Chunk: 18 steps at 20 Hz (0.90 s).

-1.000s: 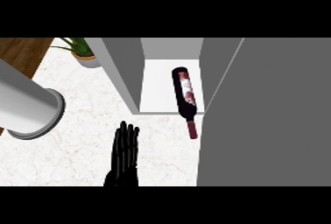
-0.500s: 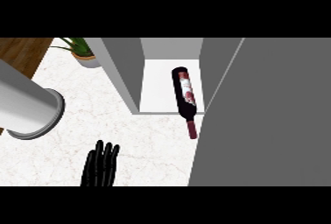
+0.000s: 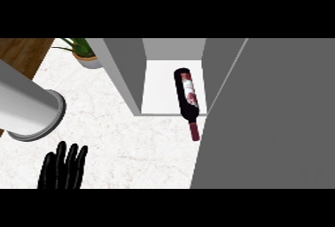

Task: Pick up the wine, place it into the cabinet and close the cabinet

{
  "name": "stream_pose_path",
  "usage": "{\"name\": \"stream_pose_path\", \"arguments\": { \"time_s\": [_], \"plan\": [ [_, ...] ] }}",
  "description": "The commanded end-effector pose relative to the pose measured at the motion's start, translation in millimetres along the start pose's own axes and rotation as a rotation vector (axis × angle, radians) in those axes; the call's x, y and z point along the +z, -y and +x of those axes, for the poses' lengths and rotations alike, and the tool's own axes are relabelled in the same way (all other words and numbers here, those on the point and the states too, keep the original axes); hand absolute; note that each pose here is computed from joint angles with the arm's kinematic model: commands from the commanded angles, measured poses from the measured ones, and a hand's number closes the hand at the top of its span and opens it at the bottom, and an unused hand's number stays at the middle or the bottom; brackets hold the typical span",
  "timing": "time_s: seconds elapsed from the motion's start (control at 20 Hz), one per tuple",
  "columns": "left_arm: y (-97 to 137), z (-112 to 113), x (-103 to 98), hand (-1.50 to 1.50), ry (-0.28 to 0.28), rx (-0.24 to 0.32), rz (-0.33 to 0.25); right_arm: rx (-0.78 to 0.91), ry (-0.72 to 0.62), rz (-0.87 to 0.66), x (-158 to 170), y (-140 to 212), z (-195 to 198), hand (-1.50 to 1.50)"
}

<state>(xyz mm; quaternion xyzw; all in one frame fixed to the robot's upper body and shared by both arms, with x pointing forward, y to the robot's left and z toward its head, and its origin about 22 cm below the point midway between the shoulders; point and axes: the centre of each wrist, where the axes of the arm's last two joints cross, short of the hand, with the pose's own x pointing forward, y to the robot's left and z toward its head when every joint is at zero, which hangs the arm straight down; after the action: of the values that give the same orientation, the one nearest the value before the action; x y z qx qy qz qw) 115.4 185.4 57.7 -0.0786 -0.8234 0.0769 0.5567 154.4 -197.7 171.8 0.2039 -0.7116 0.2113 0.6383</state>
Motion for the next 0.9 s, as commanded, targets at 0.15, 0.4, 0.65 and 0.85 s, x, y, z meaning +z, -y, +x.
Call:
{"name": "stream_pose_path", "arguments": {
  "time_s": [0.15, 0.4, 0.65, 0.85],
  "plan": [
    [-35, 22, 1, -1.5, 0.025, -0.01, 0.027, -0.065, 0.05, 0.213, 27, -32, 22, 1.5],
    [-54, 33, -14, -1.5, 0.042, -0.011, 0.056, -0.04, 0.077, 0.32, 35, -54, 32, 1.5],
    [-93, 35, -19, -1.5, 0.043, -0.05, 0.082, -0.078, 0.096, 0.332, 24, -76, 31, 1.5],
    [-105, 38, -12, -1.5, 0.017, -0.034, 0.06, -0.091, 0.084, 0.344, 12, -99, 26, 1.5]
  ]
}}
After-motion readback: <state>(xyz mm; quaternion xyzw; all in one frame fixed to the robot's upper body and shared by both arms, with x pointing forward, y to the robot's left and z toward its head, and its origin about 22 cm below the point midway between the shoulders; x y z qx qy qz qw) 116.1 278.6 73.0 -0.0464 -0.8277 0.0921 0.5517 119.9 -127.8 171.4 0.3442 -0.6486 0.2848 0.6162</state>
